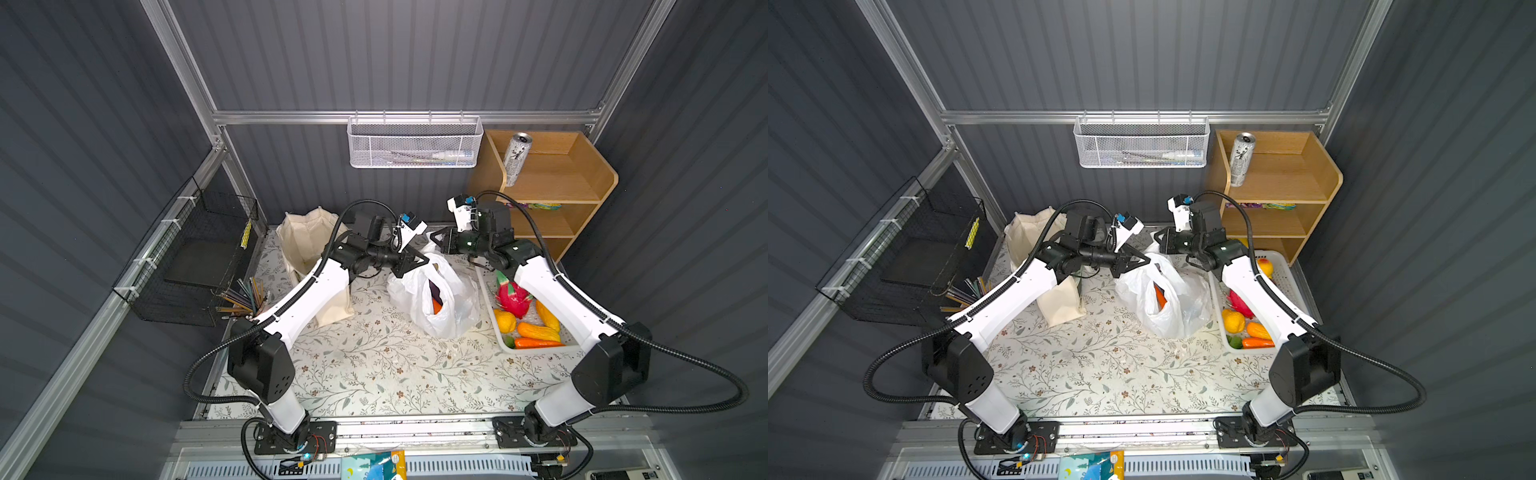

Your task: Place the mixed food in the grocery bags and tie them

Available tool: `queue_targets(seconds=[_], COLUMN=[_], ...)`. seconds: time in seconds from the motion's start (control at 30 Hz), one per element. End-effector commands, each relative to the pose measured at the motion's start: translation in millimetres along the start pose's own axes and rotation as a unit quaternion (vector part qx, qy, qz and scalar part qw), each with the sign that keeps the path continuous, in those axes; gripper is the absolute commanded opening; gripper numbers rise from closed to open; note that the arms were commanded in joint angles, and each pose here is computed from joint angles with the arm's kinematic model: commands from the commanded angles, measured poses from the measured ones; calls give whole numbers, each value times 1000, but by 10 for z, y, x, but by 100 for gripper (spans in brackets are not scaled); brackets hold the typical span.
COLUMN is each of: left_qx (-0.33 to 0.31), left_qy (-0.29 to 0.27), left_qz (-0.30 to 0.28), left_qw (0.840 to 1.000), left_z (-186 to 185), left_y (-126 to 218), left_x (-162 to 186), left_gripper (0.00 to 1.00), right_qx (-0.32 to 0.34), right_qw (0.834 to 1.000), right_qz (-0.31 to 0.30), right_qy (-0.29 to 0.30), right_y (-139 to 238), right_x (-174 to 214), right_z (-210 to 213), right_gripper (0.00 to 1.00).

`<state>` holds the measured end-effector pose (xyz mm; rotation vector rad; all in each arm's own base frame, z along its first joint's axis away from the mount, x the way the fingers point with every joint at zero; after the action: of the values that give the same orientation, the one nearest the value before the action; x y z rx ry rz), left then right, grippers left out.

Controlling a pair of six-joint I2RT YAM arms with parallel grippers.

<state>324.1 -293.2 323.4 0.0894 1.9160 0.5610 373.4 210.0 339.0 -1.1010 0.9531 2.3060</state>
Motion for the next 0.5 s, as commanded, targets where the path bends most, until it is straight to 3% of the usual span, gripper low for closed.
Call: queue_targets(seconds=[0.0,0.17,0.3,0.47], left_qx=[-64,-64,-35,0], left_qy=[-8,-15,-31,-50], left_qz=[11,3,-5,-11], left_qw=[998,998,999,999], left_z=[132,171,138,104], left_y=[32,38,-6,-59], left_x=[84,111,97,85], left_gripper=[0,0,21,33], right_qx=[-8,-28,-53,-67], right_qw=[1000,999,998,997], right_qz=[-3,-3,5,13], right_qy=[22,33,38,47], right_y=[105,180,177,154], right_x=[0,23,70,124], right_z=[73,142,192,248], right_gripper=[0,0,0,0])
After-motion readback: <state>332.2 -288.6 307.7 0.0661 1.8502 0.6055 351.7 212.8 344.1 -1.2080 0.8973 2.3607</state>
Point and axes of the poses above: each gripper's point midway between its finger pads, its own y axis back along the fingers, its own z axis along the line the jaws close on, x = y × z, the point moved 6 cm from there along y, back along the fingers, and after that the axes turned 2 degrees about y, right-handed, at the moved point
